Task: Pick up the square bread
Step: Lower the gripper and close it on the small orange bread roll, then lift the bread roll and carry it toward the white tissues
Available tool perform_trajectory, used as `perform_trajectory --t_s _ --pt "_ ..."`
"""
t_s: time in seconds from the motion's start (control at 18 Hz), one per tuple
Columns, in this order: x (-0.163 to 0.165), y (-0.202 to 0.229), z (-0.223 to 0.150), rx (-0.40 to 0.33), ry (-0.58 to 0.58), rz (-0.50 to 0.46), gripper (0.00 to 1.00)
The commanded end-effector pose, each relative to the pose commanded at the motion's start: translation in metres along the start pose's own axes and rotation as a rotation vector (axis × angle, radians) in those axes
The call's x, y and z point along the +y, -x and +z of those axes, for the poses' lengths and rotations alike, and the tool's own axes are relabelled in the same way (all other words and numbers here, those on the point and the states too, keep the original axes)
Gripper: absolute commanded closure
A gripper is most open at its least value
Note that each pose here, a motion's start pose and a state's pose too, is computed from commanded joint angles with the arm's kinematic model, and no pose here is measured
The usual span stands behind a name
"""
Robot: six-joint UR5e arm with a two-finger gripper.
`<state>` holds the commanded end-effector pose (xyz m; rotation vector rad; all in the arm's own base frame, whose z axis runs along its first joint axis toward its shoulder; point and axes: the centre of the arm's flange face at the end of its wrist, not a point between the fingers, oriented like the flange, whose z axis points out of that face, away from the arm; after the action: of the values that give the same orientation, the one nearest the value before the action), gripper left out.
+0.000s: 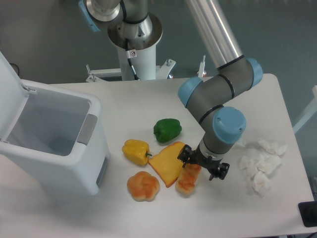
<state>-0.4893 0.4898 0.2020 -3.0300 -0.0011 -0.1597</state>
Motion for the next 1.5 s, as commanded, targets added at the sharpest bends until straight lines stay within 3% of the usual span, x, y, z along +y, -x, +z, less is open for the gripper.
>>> perform_trajectory --t_s 0.33,0.67,0.78,1.22,1.5 --pt "-0.002 -0.007 0.007 0.01 0.01 0.007 0.03" --pt "0.001 -0.009 0.012 0.015 0.016 0.012 0.54" --pt "0.001 -0.01 0.013 0.018 0.017 0.015 0.65" --pt "0.0 -0.007 -0.003 -0.004 0.005 0.017 0.7" --pt "0.0 -0.002 -0.046 -0.06 -0.032 0.014 0.72"
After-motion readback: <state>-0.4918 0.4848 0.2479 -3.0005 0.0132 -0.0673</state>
